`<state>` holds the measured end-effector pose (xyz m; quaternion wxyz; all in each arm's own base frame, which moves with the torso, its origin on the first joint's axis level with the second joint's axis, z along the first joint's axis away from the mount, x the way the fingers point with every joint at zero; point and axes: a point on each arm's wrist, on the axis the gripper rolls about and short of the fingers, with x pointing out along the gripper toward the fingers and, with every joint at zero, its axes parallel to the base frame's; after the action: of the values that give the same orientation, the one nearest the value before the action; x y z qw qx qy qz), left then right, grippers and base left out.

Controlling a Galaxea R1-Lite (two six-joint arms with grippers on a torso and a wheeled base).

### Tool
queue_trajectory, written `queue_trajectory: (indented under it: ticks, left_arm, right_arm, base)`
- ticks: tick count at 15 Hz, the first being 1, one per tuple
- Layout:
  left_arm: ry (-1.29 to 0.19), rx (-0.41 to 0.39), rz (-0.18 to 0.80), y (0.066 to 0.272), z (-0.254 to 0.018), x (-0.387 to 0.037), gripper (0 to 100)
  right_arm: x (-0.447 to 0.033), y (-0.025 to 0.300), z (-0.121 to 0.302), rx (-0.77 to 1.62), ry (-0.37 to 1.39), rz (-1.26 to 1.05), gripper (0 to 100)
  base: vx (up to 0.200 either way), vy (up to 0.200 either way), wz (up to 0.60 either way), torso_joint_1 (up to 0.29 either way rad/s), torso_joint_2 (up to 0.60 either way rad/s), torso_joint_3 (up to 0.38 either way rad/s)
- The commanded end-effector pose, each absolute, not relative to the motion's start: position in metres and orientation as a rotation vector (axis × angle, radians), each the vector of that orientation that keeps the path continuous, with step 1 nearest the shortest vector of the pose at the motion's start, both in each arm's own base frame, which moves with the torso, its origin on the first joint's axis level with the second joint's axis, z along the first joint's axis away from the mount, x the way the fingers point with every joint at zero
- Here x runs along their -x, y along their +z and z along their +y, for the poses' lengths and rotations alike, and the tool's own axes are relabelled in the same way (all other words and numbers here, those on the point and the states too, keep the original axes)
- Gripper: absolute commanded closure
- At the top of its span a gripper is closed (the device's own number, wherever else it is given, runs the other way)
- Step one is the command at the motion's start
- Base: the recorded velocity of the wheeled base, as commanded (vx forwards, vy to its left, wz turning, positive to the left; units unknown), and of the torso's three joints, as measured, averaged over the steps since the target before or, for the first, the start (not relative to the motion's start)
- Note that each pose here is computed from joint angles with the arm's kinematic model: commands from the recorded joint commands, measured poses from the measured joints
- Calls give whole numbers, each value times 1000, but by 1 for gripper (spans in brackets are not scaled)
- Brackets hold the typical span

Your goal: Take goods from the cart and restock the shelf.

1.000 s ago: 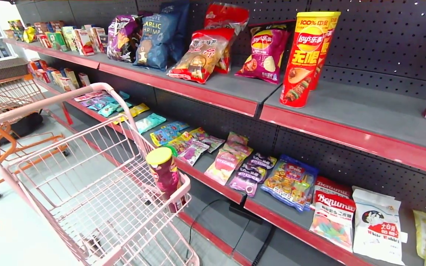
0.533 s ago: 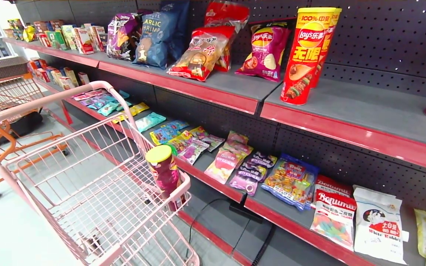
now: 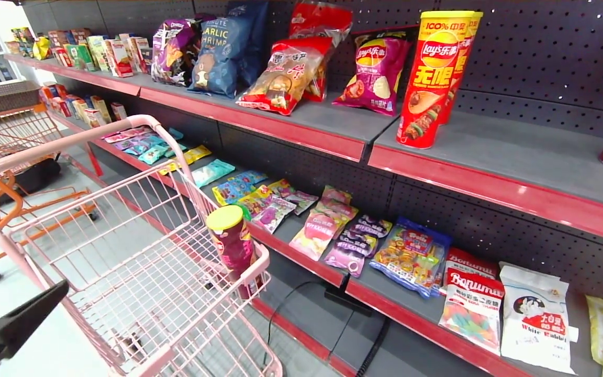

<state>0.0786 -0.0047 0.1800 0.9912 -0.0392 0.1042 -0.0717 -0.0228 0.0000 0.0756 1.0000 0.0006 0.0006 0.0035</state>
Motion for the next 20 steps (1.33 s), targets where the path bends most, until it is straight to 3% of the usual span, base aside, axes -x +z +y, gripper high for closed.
queue_trajectory:
  ticks: [1,4,8,13,20]
  left_arm:
    - [-255,95,411,147,-5,-172,0]
    - [-450,44,428,127,-7,-203,0]
    - [-575,-9,440,114,-7,-239,0]
    - [-624,-36,425,110,-14,-273,0]
    - [-718,-63,391,86,-45,-306,0]
  right_arm:
    - [23,76,0,-2,8,0,0]
    - [23,76,0,0,8,0,0]
    - [23,76,0,3,9,2,0]
    - [23,76,0,3,9,0,0]
    - [23,75,0,5,9,3,0]
  base:
    - [0,0,0,0,0,0]
    - [0,0,0,0,0,0]
    - [0,0,0,0,0,0]
    - [0,0,0,0,0,0]
    - [0,0,0,0,0,0]
